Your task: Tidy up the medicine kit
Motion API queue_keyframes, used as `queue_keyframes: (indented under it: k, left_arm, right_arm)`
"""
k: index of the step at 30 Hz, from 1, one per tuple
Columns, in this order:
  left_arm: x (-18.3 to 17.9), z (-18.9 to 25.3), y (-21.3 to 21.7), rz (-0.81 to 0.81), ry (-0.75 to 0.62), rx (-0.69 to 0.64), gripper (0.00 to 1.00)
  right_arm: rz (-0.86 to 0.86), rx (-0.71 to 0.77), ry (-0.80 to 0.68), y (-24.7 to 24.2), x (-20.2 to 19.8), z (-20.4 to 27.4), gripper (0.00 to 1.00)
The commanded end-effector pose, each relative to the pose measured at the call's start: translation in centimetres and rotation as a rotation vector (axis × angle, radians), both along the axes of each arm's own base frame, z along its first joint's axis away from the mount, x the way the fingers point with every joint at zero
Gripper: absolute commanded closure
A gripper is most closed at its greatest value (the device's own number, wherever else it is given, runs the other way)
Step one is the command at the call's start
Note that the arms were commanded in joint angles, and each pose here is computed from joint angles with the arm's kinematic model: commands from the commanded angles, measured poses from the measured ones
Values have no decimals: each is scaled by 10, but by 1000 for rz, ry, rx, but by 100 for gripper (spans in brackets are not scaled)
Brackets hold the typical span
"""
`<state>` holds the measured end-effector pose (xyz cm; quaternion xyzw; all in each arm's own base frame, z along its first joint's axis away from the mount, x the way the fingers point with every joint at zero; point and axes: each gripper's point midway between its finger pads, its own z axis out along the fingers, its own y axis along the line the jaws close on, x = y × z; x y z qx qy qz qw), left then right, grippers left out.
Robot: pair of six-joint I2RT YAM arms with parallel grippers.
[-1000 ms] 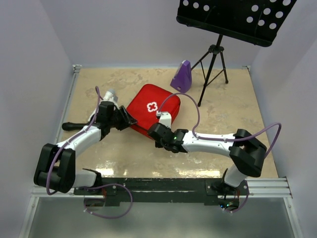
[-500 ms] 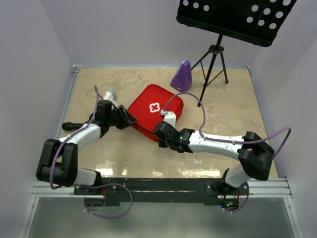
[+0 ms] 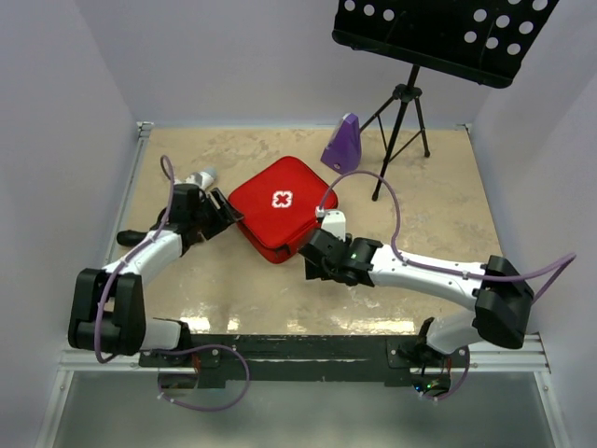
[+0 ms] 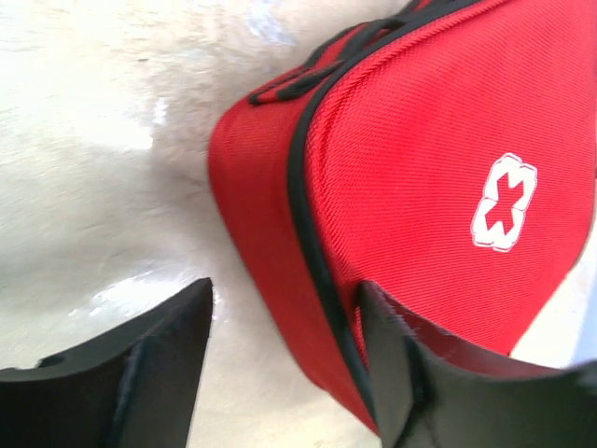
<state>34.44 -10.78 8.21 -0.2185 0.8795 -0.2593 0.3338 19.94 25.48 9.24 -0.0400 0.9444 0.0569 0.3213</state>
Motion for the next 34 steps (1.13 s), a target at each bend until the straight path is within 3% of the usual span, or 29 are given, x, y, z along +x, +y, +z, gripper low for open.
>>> queue_keyframes:
  k: [1, 5, 7, 11, 21, 26, 34]
  left_arm:
    - [-19, 5, 26, 35, 11, 137, 29]
    - [-32, 45, 30, 40, -129, 194, 22]
    - [-42, 64, 32, 56, -221, 237, 0]
    - [-61, 98, 34, 61, -392, 290, 0]
    - [-73, 93, 63, 198, -272, 382, 0]
    - [-72, 90, 61, 182, -259, 388, 0]
    - [-71, 83, 60, 177, -231, 394, 0]
  right_arm:
    - [-14, 97, -119, 10, 18, 54, 31]
    - [-6, 282, -250, 21, 27, 95, 30]
    - [-7, 358, -316, 17, 28, 108, 30]
    - [-38, 451, -442, -3, 29, 132, 27]
    - [-114, 484, -566, -32, 34, 152, 24]
    - [-134, 506, -605, -44, 32, 158, 18]
    - [-124, 439, -595, -45, 34, 150, 16]
